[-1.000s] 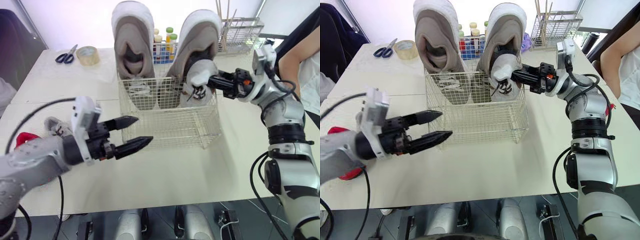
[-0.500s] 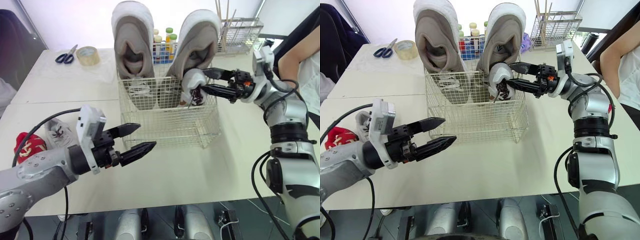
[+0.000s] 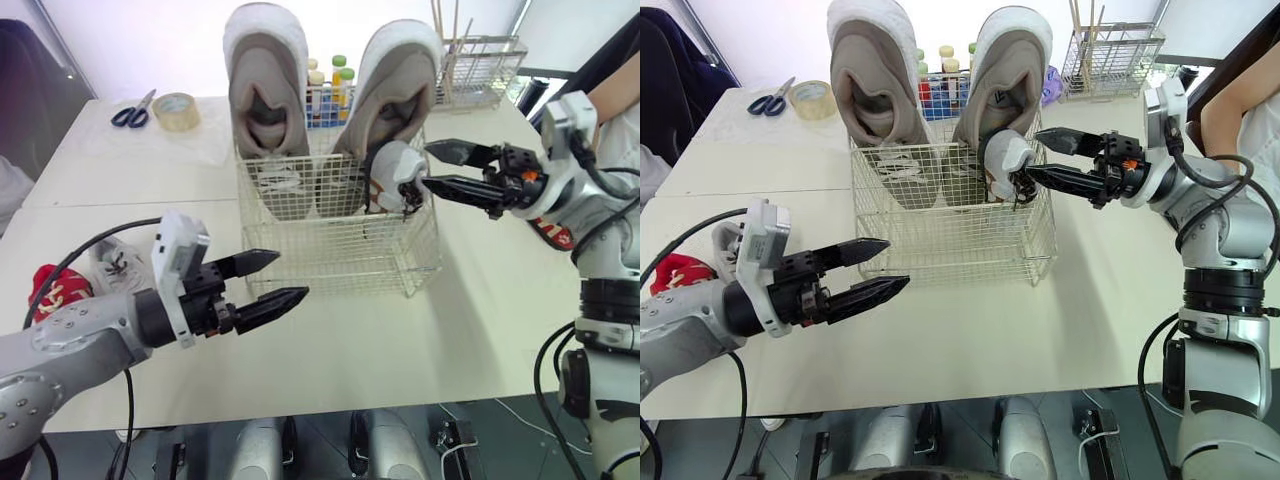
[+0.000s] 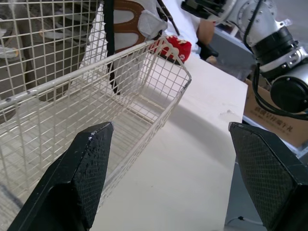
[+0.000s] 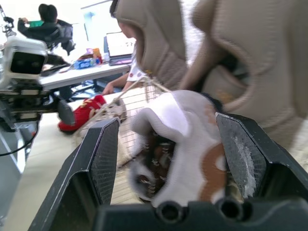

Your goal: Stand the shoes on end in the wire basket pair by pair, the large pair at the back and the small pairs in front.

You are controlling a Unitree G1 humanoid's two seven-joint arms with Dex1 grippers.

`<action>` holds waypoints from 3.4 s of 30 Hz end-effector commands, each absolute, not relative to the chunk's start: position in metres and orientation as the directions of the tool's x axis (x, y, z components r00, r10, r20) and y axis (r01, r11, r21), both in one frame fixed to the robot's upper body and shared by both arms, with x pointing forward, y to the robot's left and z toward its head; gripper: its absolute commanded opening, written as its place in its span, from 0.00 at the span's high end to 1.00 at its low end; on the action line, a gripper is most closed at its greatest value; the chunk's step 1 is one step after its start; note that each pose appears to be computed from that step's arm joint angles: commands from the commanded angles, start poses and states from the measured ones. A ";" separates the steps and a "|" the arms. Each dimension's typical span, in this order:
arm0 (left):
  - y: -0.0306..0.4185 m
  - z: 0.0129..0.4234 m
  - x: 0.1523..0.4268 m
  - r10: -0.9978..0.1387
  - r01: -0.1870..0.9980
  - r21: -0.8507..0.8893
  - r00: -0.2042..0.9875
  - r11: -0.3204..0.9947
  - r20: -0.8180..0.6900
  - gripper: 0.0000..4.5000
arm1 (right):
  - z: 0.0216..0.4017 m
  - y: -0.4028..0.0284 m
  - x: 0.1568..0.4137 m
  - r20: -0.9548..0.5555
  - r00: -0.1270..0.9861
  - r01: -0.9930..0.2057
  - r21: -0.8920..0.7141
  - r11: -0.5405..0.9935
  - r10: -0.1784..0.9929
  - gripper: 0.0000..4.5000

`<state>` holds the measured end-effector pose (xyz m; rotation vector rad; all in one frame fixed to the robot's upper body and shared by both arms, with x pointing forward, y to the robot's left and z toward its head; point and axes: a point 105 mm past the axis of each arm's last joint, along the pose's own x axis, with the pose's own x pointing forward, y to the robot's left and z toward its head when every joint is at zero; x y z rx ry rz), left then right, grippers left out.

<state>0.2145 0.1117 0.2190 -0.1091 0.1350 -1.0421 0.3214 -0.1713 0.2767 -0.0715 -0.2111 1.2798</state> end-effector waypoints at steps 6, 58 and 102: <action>0.118 0.232 0.218 -0.868 0.859 -0.128 0.495 0.495 -0.032 0.11 | 0.297 -0.197 0.316 0.107 0.379 -0.891 -0.226 0.394 0.919 0.24; 0.363 0.152 0.244 0.002 -0.231 -0.371 0.851 0.899 -0.525 0.00 | 0.315 -0.116 0.207 -0.409 -0.226 -0.957 -0.077 -0.280 0.884 0.03; 0.128 0.327 0.236 -0.550 0.508 0.233 0.669 0.829 0.500 0.92 | 0.376 -0.154 0.275 -0.142 0.262 -0.922 -0.329 0.204 0.955 0.00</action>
